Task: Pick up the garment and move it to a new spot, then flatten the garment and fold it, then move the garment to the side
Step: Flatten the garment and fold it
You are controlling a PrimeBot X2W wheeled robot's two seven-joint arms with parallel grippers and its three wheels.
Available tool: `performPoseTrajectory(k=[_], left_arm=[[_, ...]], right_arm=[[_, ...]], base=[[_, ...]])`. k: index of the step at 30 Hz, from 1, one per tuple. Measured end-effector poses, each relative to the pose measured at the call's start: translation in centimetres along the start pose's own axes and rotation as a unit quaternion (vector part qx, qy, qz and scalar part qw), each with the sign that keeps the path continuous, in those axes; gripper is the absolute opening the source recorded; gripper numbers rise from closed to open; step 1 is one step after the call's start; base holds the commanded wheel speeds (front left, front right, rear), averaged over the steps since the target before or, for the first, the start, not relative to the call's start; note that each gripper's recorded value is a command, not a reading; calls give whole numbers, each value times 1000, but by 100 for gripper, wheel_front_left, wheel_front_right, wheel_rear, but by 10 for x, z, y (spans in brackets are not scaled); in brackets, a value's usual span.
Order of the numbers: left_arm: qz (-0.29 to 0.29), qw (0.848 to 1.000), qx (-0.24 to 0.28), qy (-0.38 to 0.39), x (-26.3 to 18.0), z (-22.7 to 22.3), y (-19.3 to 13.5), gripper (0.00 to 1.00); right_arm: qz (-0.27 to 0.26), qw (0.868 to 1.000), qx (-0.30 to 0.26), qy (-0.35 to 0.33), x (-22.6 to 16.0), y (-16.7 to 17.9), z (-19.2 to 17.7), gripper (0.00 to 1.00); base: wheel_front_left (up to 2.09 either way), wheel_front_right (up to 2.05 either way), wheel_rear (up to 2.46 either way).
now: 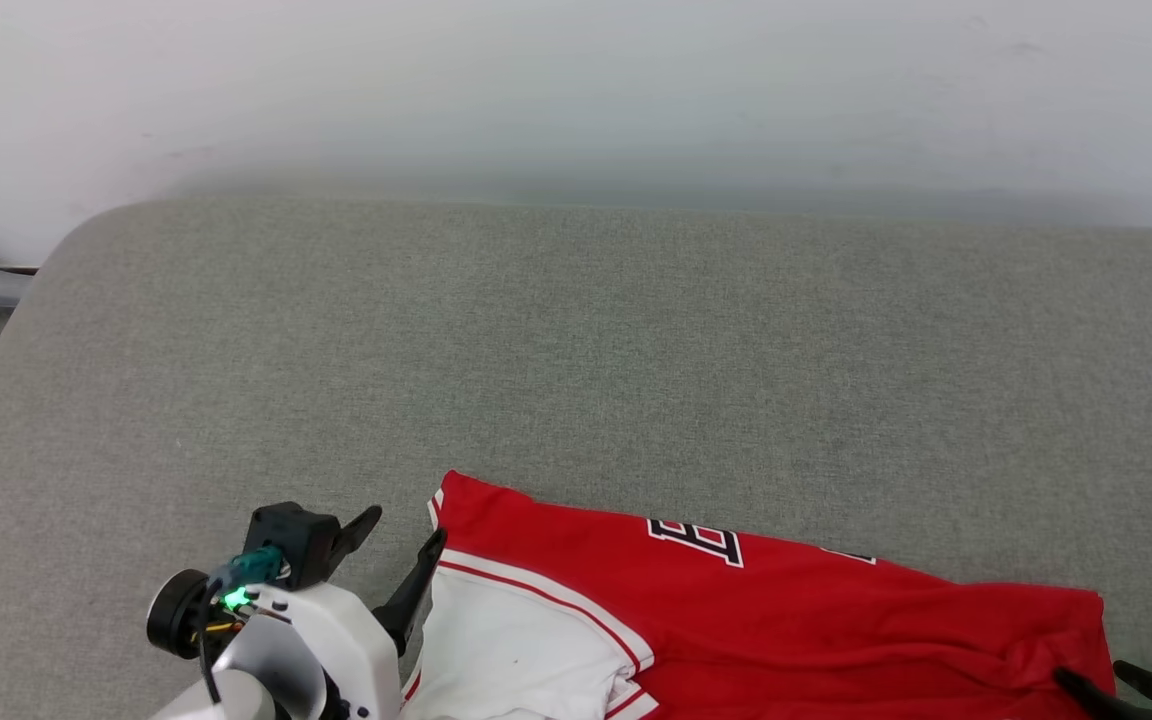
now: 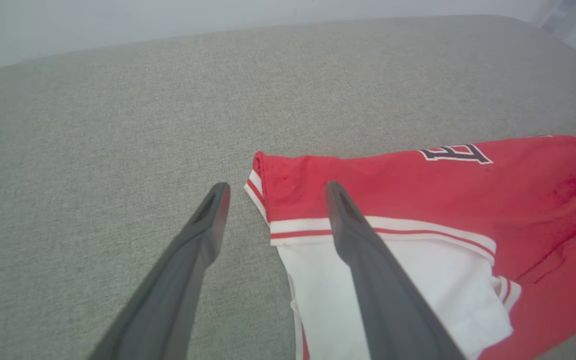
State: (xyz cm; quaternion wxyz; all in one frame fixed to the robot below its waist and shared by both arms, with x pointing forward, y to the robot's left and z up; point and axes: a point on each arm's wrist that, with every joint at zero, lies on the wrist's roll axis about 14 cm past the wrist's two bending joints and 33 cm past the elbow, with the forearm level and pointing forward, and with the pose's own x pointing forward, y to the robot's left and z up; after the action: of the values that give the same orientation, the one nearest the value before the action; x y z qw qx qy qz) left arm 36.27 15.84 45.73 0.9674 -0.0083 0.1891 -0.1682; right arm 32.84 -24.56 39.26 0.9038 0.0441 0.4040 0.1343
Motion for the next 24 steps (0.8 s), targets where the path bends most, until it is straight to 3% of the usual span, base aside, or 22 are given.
performPoseTrajectory(k=[5,11,14,17,24], left_arm=[[31,995,9,-99,0,21,4,100],[64,987,40,-143,1,28,5,100],[81,976,76,-186,-2,50,4,100],[88,973,101,-190,-7,44,0,100],[95,972,101,-191,-11,38,0,100]], right_arm=[[-2,998,57,4,3,-2,-2,100],[-26,994,102,17,12,-11,-10,100],[-40,992,121,23,17,-15,-14,100],[-51,989,138,27,20,-18,-17,100],[-43,986,149,58,27,-6,-25,100]], base=[[0,0,0],[0,0,0],[0,0,0],[0,0,0],[0,0,0]])
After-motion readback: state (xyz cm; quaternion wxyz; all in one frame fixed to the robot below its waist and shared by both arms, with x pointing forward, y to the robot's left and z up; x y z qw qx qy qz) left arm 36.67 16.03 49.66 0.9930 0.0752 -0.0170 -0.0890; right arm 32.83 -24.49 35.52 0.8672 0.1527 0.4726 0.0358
